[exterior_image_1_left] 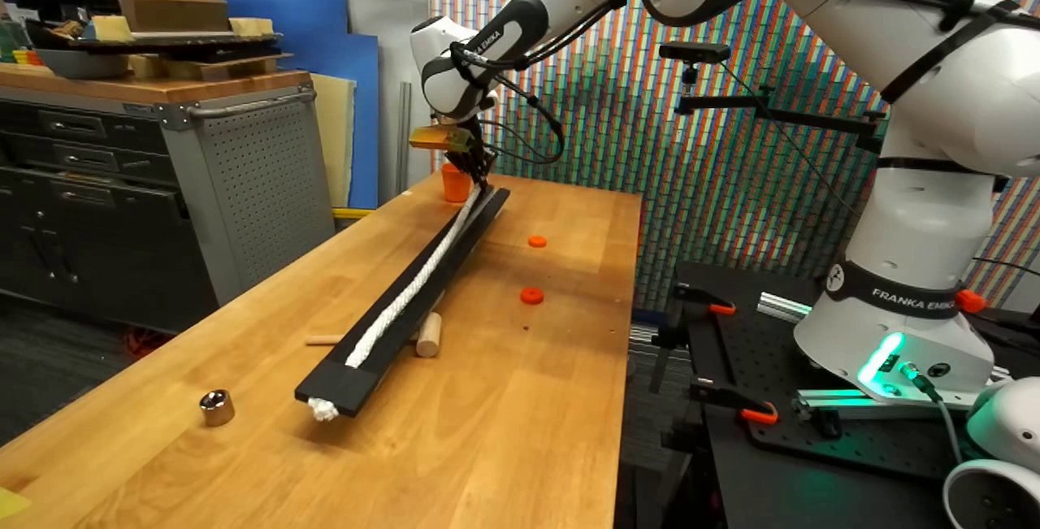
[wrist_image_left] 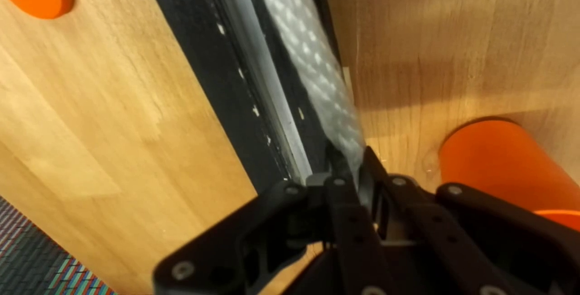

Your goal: Put the white rope on the board

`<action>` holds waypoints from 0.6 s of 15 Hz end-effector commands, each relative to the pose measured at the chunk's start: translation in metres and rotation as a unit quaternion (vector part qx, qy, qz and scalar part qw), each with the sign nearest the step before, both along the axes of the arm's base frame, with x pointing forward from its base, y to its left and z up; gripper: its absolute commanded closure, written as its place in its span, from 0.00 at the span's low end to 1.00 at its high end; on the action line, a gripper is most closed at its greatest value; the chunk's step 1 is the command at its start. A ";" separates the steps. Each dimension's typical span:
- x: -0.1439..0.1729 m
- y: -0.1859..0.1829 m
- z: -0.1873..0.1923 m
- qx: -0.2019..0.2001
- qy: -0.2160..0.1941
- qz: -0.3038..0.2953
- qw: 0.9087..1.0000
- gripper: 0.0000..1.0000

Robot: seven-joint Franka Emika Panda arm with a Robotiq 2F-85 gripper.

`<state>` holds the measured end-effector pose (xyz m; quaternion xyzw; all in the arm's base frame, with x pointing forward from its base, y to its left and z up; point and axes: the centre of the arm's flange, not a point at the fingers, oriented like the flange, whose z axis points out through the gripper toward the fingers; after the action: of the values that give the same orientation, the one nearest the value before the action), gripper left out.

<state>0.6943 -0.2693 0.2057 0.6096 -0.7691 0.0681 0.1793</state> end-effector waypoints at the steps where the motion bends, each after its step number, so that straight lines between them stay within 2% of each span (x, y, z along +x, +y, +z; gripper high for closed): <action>1: 0.002 -0.011 0.011 -0.017 -0.010 -0.010 1.000 0.97; 9: -0.004 -0.015 0.011 -0.017 -0.014 -0.031 0.999 0.97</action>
<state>0.6934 -0.2744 0.2092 0.5949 -0.7800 0.0750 0.1789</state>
